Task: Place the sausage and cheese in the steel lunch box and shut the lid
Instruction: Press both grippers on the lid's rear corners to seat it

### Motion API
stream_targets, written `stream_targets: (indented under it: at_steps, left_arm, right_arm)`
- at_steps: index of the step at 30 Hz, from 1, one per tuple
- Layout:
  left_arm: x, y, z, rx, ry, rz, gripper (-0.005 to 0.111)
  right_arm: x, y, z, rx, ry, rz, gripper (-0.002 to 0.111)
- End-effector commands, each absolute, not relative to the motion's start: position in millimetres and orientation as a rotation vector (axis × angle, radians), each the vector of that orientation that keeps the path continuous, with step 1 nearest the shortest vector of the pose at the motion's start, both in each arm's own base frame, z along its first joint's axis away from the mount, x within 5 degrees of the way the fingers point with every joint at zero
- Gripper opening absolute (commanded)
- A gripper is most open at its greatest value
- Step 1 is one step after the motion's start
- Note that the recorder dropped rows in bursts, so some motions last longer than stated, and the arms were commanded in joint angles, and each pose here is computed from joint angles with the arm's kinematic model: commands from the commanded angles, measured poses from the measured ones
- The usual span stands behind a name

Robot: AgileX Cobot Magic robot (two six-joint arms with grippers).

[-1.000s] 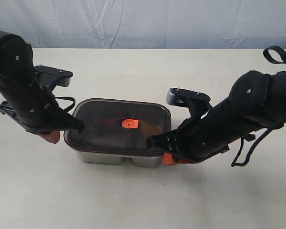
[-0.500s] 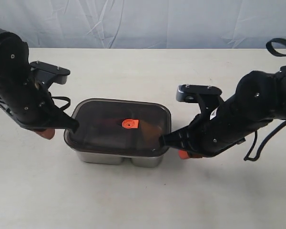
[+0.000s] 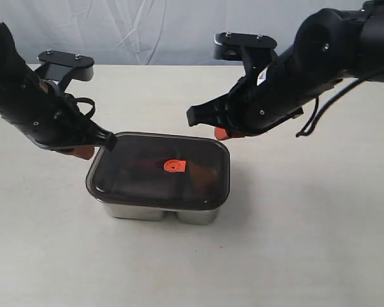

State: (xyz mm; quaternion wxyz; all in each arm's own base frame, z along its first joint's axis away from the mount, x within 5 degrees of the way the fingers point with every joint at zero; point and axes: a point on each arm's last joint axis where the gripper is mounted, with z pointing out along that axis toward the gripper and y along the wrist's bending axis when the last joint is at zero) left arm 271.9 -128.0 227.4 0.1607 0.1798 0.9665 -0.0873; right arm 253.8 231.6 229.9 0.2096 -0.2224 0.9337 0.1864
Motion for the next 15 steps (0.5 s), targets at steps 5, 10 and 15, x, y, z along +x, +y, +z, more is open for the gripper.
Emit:
stream_targets:
  at_steps: [5,10,15]
  left_arm:
    - [276,-137,219,0.533,2.770,-0.358,0.000]
    - [280,-140,195,0.535,2.851,-0.354,0.000]
    - [284,-142,179,0.523,2.897,-0.355,0.000]
  right_arm:
    - [282,252,211,-0.644,2.643,0.476,-0.001]
    - [285,256,198,-0.649,2.702,0.458,-0.001]
    - [287,257,184,-0.659,2.744,0.435,-0.001]
